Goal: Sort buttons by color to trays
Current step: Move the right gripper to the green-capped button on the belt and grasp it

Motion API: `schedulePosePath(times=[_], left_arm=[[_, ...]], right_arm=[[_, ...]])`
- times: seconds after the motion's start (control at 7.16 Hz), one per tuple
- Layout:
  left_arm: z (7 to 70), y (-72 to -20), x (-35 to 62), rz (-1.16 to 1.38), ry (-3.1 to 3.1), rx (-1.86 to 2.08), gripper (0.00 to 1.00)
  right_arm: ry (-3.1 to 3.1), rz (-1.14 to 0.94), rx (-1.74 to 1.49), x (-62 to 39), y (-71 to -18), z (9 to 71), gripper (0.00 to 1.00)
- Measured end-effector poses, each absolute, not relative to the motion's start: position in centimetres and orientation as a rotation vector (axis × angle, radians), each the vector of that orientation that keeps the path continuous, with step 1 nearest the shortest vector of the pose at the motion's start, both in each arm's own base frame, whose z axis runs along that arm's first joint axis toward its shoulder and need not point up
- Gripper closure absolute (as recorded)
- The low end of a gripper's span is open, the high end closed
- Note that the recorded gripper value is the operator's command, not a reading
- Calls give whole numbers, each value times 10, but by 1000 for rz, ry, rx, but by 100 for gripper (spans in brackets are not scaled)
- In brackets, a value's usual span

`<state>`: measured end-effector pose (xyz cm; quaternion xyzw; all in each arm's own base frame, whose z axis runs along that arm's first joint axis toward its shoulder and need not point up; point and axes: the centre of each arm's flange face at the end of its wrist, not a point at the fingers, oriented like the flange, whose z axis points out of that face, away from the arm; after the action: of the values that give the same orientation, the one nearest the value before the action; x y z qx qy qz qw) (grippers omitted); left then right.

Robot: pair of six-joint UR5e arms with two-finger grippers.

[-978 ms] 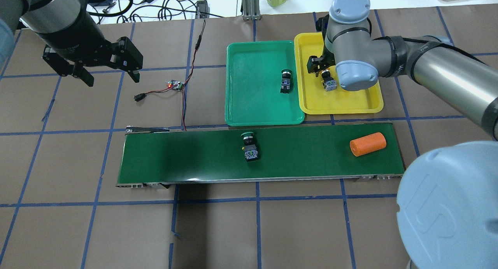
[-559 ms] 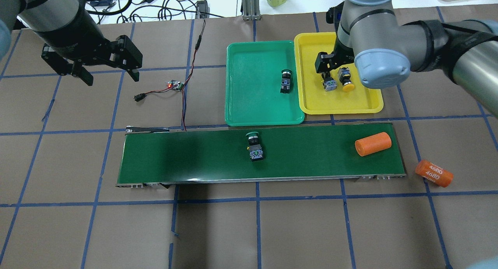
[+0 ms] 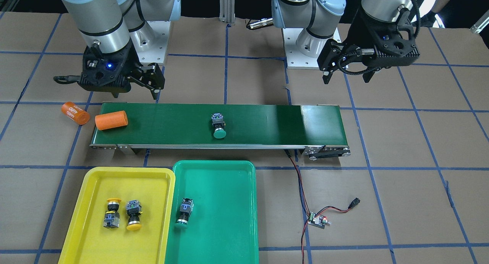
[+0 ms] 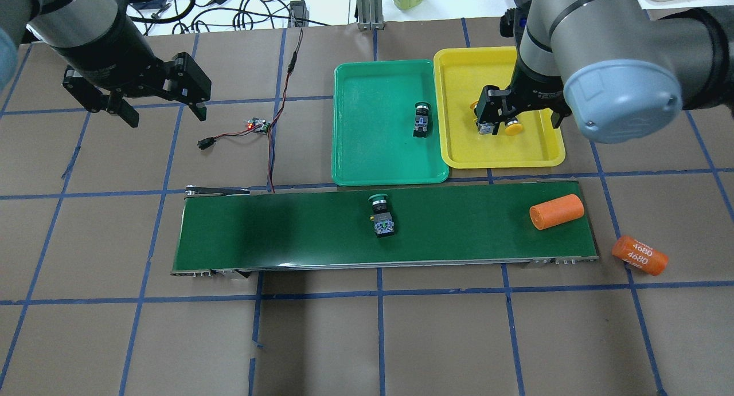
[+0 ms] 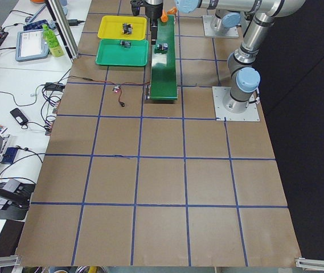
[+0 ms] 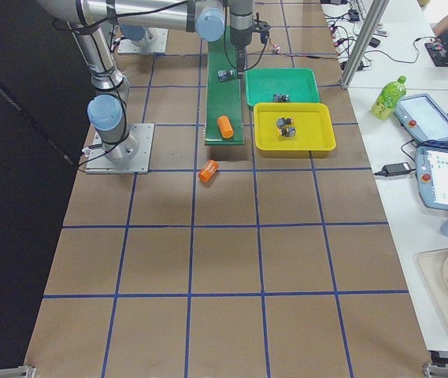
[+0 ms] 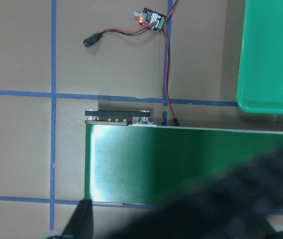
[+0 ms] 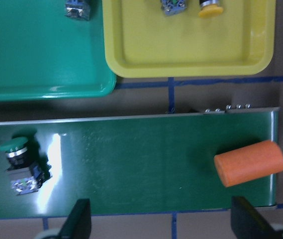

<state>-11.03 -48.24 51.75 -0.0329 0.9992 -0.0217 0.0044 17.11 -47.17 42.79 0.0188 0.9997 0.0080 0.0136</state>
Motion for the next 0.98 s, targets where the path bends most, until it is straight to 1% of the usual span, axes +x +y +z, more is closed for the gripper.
schedulePosePath(times=[0.14, 0.28, 0.56, 0.98], left_arm=[[517, -482, -110, -68, 3131, -103, 0], [517, -482, -110, -68, 3131, -102, 0], [517, -482, -110, -71, 3130, -103, 0], [517, -483, -110, -74, 3129, -104, 0]], right_arm=[[3072, 89, 65, 180, -465, 407, 0], [3056, 97, 71, 197, -456, 386, 0], [3044, 10, 174, 231, -449, 356, 0], [3038, 30, 199, 250, -447, 333, 0]])
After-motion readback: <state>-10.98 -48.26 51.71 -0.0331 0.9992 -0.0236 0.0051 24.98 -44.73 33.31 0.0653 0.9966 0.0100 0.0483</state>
